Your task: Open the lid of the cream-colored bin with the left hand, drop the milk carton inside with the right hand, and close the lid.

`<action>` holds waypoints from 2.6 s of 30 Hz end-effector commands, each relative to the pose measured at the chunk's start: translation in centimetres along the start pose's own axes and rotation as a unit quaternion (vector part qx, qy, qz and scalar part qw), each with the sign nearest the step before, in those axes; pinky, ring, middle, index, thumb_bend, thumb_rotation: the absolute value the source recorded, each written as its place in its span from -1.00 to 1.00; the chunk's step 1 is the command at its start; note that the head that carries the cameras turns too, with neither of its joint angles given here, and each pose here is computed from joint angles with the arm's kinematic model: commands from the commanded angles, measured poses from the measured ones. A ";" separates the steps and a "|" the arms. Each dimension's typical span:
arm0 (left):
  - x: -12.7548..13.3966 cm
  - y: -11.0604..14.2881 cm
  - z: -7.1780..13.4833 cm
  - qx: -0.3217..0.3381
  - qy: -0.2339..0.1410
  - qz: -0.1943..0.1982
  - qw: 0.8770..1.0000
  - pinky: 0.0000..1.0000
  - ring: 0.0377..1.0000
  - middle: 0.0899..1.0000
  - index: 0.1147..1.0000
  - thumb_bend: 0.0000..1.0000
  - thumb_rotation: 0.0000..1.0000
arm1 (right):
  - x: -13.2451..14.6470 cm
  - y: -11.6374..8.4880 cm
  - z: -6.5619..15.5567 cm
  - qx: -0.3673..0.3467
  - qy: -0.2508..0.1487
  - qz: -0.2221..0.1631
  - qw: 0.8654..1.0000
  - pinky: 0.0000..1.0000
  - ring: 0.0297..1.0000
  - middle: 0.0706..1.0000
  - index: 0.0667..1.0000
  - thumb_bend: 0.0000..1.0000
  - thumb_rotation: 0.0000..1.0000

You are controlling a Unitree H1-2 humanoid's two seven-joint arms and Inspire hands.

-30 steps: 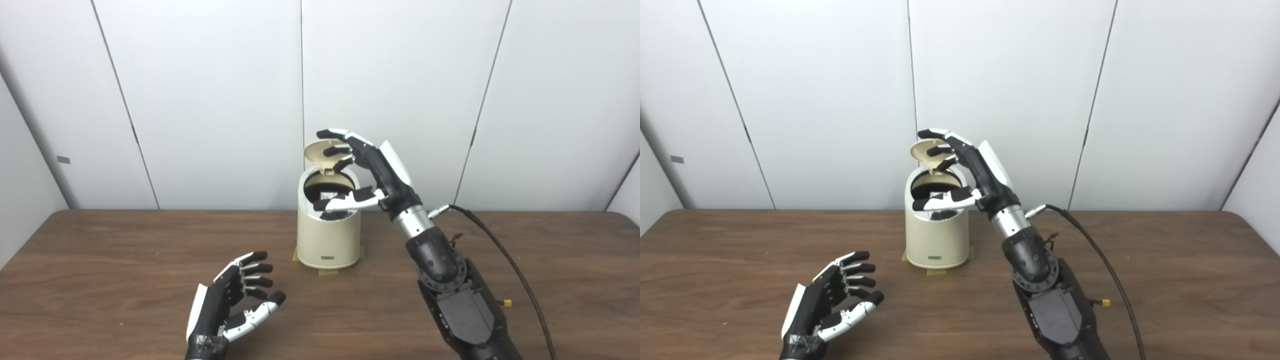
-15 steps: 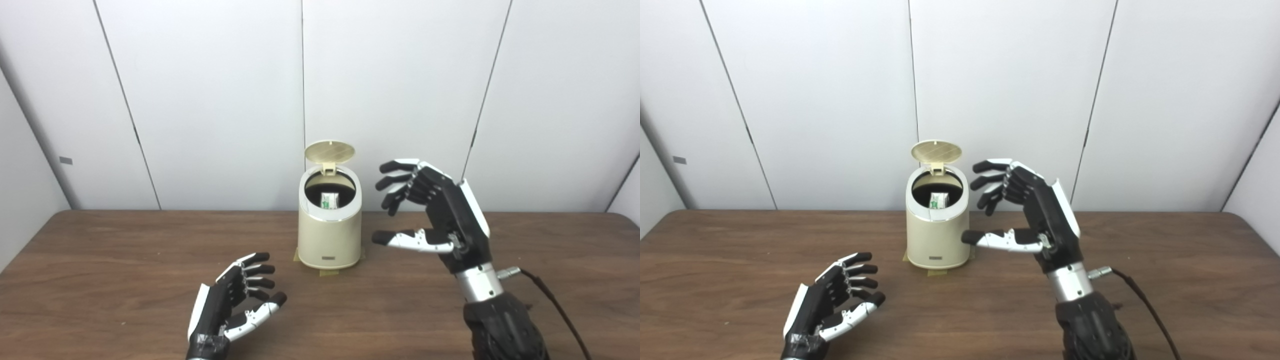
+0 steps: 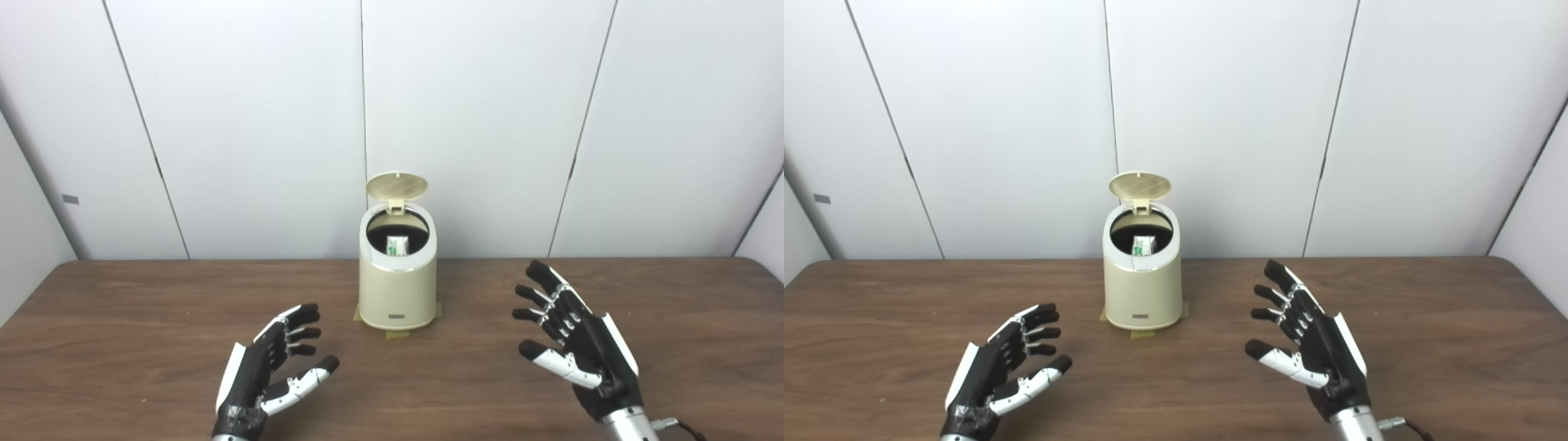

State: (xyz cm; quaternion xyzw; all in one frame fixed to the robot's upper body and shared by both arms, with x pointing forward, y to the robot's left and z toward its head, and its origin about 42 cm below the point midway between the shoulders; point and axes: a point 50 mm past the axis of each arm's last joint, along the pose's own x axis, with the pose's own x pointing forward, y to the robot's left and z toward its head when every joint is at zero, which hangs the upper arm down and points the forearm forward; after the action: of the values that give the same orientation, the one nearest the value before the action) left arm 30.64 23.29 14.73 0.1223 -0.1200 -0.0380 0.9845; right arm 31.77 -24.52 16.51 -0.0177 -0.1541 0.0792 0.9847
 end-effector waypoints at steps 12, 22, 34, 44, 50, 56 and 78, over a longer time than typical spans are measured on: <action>15.7 2.0 11.5 0.126 -0.096 -0.040 0.987 0.60 0.90 0.93 0.96 0.74 -0.39 | 1.3 0.5 1.7 -0.007 -0.043 0.011 0.999 0.38 0.65 0.82 0.80 0.59 -0.20; 22.9 1.5 15.6 0.253 -0.105 -0.067 0.959 0.56 0.88 0.94 0.97 0.85 -0.29 | 1.4 1.0 2.2 -0.004 -0.050 0.039 0.998 0.44 0.65 0.82 0.80 0.61 -0.25; 25.9 0.0 18.1 0.361 -0.112 -0.124 0.917 0.53 0.83 0.83 0.70 0.81 -0.41 | 1.3 1.8 2.7 0.001 -0.047 0.053 0.997 0.38 0.60 0.81 0.75 0.53 -0.37; 24.9 0.2 17.9 0.357 -0.112 -0.146 0.916 0.84 0.85 0.62 0.49 0.80 -0.40 | 1.5 2.1 2.6 -0.003 -0.049 0.052 0.997 0.42 0.63 0.82 0.77 0.48 -0.34; 24.3 0.5 17.9 0.361 -0.121 -0.152 0.912 1.00 0.88 0.65 0.47 0.82 -0.34 | 1.6 2.2 2.6 -0.008 -0.047 0.047 0.998 0.39 0.62 0.81 0.77 0.50 -0.30; 23.9 0.7 17.8 0.364 -0.130 -0.160 0.908 1.00 0.89 0.66 0.50 0.83 -0.32 | 1.7 2.5 2.5 -0.004 -0.047 0.050 0.998 0.37 0.62 0.82 0.76 0.47 -0.32; 22.2 1.1 16.2 0.355 -0.112 -0.215 0.903 1.00 0.98 0.72 0.57 0.87 -0.40 | 1.8 3.4 3.3 -0.001 -0.048 0.049 0.998 0.31 0.60 0.79 0.76 0.47 -0.33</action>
State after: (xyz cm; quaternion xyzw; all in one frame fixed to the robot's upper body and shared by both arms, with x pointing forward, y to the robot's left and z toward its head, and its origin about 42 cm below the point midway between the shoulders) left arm 48.06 17.82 32.39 0.4743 -0.1690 -0.2323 0.8322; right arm 31.40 -21.26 17.77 -0.0203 -0.1568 0.1258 0.9794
